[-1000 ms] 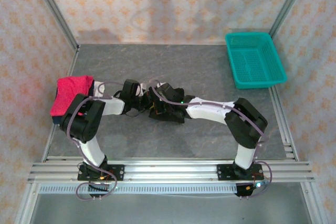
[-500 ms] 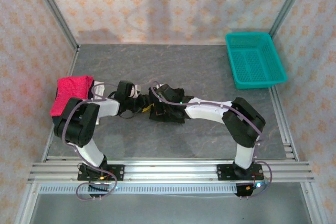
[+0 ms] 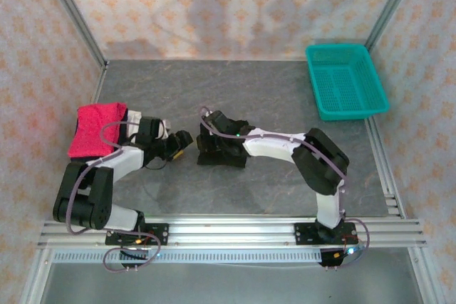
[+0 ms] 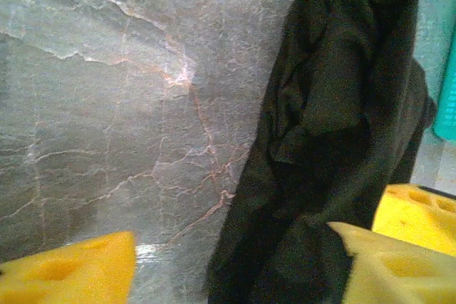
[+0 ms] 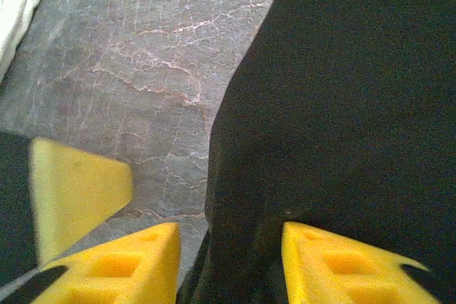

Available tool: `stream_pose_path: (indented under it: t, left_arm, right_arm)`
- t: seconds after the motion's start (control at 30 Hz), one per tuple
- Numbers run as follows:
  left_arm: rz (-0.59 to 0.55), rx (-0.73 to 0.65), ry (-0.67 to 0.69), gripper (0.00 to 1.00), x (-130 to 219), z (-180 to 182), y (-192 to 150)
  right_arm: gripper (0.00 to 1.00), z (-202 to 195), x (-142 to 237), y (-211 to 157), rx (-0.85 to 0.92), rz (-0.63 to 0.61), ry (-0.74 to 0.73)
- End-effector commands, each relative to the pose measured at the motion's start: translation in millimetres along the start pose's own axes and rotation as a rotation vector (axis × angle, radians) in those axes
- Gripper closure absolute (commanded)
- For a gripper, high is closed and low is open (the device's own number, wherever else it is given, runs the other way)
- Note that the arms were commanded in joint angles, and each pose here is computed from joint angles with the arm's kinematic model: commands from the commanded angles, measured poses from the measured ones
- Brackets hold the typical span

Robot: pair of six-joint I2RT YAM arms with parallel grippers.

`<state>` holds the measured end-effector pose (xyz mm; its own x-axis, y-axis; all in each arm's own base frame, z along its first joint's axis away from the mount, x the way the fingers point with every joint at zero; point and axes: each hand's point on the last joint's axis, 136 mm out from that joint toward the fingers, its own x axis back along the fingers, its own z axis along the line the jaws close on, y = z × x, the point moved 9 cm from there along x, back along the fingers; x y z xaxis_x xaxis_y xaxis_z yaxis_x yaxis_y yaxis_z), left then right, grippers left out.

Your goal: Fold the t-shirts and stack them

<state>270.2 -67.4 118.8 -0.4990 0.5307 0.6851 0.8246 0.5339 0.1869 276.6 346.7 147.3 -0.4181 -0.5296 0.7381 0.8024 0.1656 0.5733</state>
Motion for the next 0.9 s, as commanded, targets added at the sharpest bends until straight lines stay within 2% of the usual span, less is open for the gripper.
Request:
stream_pose_path:
  t: [0.0, 0.07, 0.13, 0.27, 0.37, 0.43, 0.53, 0.63, 0.7, 0.77, 0.87]
  left_arm:
    - [-0.034, -0.034, 0.018, 0.18, 7.1, -5.4, 4.3]
    - [-0.037, -0.071, 0.023, 0.1, 7.8, -11.8, 5.9]
    - [-0.02, -0.112, 0.029, 0.06, 3.3, -21.6, 6.5]
    - [0.025, -0.188, 0.015, 0.04, -14.1, -44.3, 3.8]
    - [0.042, -0.24, 0.051, 0.04, -29.3, -54.9, 0.5]
    - [0.06, -0.25, 0.077, 0.08, -40.0, -55.8, 0.1]
    - [0.073, -0.236, 0.133, 0.31, -53.5, -47.2, 2.4]
    - [0.082, -0.237, 0.183, 0.37, -61.9, -38.4, 3.3]
    - [0.087, -0.235, 0.212, 0.5, -64.9, -34.0, 3.1]
    - [0.079, -0.234, 0.25, 0.51, -64.4, -29.0, 3.3]
    - [0.059, -0.234, 0.299, 0.41, -59.7, -22.0, 2.7]
  right_arm:
    - [0.39, 0.0, 22.7, 8.5, -0.007, -0.071, -0.022]
    - [0.35, -9.1, 39.2, 12.2, -0.05, -0.141, -0.04]
    - [0.35, -23.9, 54.1, 12.2, -0.126, -0.214, -0.068]
    - [0.37, -60.1, 68.3, 4.2, -0.276, -0.268, -0.195]
    - [0.38, -89.8, 71.4, -3.7, -0.394, -0.258, -0.272]
    - [0.4, -101.7, 71.3, -8.3, -0.436, -0.251, -0.293]
    - [0.46, -108.4, 65.3, -10.2, -0.437, -0.22, -0.286]
    - [0.55, -110.1, 55.0, -11.8, -0.424, -0.162, -0.281]
    - [0.64, -112.2, 47.4, -15.8, -0.422, -0.127, -0.296]
    - [0.69, -116.7, 41.4, -19.8, -0.424, -0.105, -0.317]
    - [0.71, -122.8, 32.0, -25.6, -0.434, -0.078, -0.323]
